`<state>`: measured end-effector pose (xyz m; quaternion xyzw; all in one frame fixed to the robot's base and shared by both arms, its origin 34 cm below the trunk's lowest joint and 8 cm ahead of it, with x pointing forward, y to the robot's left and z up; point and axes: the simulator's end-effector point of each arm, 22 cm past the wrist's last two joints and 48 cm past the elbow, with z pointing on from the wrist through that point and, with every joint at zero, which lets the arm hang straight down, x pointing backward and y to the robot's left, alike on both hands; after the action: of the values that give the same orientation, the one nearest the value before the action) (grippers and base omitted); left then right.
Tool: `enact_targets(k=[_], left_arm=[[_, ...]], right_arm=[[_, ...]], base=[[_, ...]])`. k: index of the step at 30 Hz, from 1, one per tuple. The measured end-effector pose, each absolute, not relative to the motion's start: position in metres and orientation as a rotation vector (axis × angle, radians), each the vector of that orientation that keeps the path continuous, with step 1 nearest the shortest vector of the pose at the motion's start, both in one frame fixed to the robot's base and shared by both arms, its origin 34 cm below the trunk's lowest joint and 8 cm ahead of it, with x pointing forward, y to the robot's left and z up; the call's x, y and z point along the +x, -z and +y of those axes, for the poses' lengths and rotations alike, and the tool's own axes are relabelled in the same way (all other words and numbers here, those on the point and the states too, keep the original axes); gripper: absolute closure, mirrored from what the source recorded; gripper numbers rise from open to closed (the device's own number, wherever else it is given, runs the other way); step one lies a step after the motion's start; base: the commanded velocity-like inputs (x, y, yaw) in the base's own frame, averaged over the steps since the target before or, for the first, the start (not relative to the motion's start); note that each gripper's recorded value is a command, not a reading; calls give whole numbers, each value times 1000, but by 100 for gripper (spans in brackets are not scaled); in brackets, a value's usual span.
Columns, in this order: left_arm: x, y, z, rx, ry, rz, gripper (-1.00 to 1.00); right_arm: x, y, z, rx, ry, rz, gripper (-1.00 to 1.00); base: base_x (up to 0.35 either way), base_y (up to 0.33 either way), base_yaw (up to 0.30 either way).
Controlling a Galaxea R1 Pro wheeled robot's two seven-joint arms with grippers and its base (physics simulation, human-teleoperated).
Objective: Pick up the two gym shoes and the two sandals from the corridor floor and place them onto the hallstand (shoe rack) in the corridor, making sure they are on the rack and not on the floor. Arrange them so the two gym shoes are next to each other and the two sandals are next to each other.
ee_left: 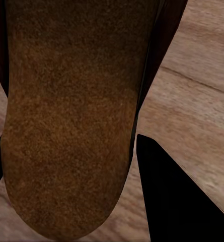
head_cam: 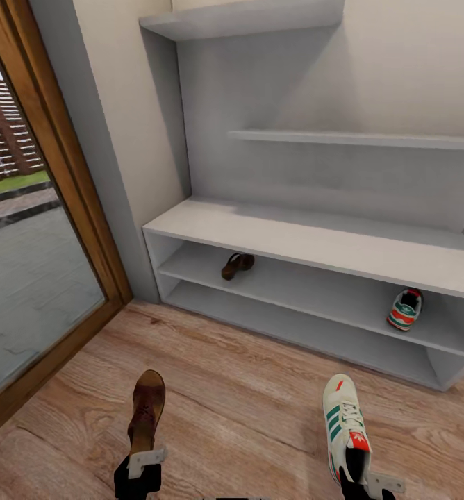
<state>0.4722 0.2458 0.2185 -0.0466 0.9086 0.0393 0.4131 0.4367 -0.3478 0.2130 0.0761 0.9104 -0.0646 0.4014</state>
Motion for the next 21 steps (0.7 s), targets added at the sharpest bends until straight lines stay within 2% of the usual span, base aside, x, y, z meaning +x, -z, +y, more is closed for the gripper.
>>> enact_targets(k=[3, 7, 16, 21], left_arm=[[472, -219, 245, -116, -98, 2284, 100], [472, -219, 245, -116, -98, 2284, 100], [473, -219, 245, -118, -98, 2283, 100], [471, -220, 245, -118, -97, 2281, 100]], right_arm=[[437, -213, -348, 192, 162, 2301, 100], [437, -213, -348, 192, 162, 2301, 100], [437, -213, -348, 192, 163, 2300, 100], [438, -214, -348, 193, 163, 2298, 100]], base=[[0, 0, -9], [0, 0, -162], [0, 3, -276], [0, 172, -297]])
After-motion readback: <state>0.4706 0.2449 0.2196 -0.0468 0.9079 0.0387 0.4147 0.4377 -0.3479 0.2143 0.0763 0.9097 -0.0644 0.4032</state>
